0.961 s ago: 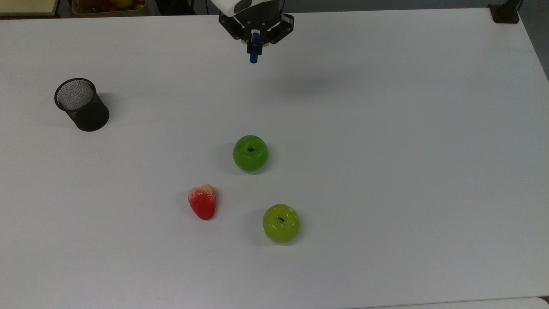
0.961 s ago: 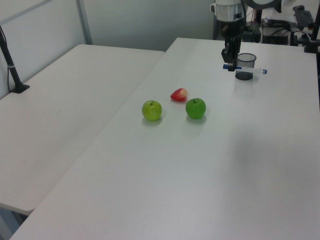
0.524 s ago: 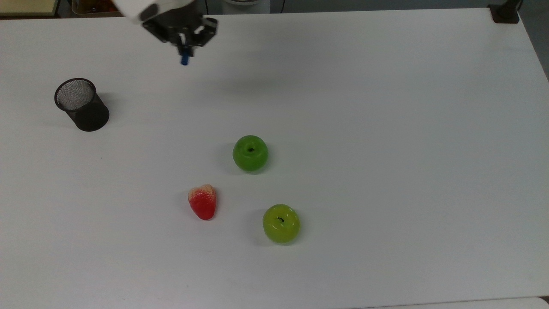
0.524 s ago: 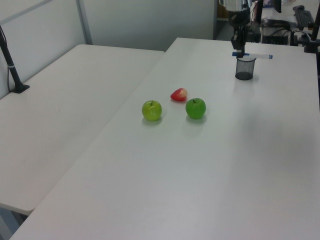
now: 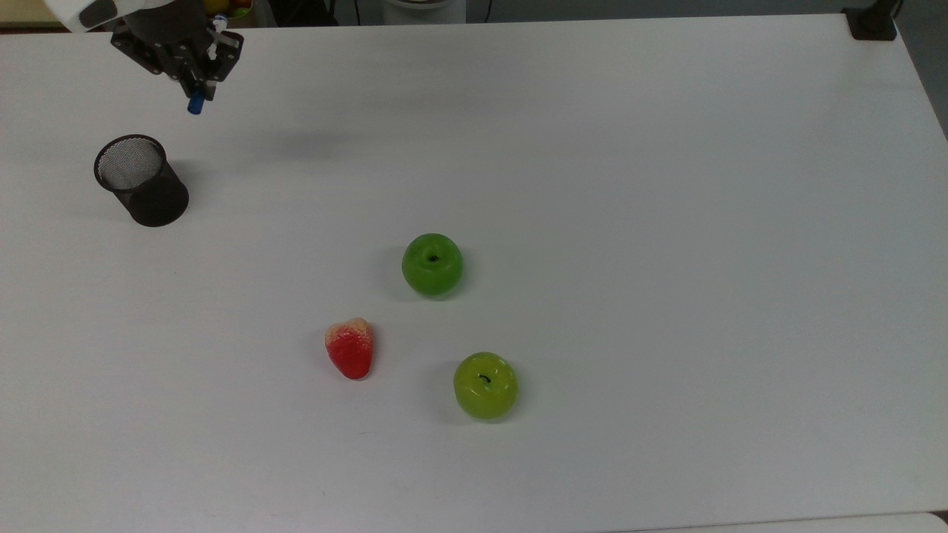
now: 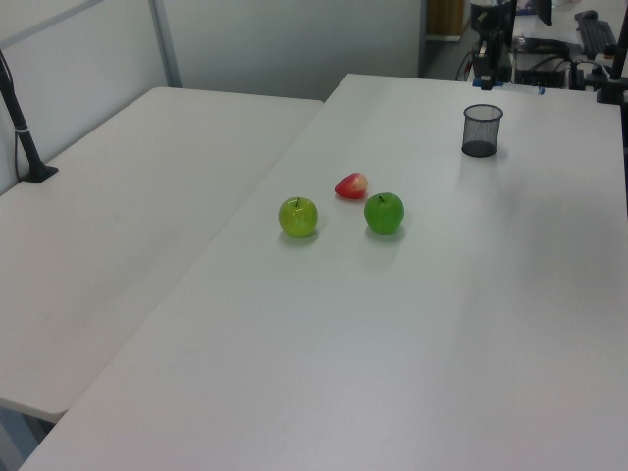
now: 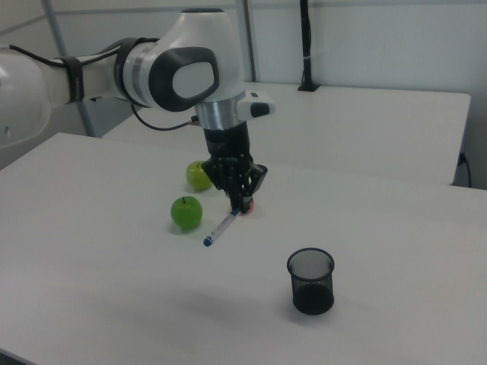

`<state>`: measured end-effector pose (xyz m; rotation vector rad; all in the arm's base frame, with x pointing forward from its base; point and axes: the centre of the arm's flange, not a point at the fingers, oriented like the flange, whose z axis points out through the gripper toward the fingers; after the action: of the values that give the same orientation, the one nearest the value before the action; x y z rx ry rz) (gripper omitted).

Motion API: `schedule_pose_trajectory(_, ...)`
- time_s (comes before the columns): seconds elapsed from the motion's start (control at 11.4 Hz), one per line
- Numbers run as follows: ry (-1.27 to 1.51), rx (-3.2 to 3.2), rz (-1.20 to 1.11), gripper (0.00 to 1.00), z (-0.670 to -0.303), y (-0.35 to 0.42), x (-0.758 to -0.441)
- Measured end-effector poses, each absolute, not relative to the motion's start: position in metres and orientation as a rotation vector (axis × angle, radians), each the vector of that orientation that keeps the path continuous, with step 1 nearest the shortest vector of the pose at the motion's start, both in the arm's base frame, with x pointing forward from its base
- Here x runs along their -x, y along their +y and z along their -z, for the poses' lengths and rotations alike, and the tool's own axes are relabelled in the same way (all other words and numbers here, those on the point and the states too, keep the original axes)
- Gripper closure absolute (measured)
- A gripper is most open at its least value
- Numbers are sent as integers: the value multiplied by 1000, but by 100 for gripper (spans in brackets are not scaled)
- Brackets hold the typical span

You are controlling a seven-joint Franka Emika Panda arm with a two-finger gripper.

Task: Place marker
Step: 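Carry the marker over the black mesh pen cup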

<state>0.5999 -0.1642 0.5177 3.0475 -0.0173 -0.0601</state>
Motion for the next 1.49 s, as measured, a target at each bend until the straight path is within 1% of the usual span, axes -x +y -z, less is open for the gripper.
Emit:
schedule_pose_trajectory(0.17,-51,-3039,-48,82,-523,-179,-605)
schedule_pose_trajectory(0.52,-165,-3000,-400,82,-542,-220,-614)
schedule_pose_trajectory(0.7,-194,-2943,-547,82,-540,-237,-618)
schedule_pose_trajectory(1.05,-218,-2866,-705,82,-516,-253,-618)
schedule_pose_trajectory(1.31,-234,-2808,-808,82,-479,-263,-611)
schedule_pose_trajectory(1.49,-240,-2795,-826,82,-453,-266,-606)
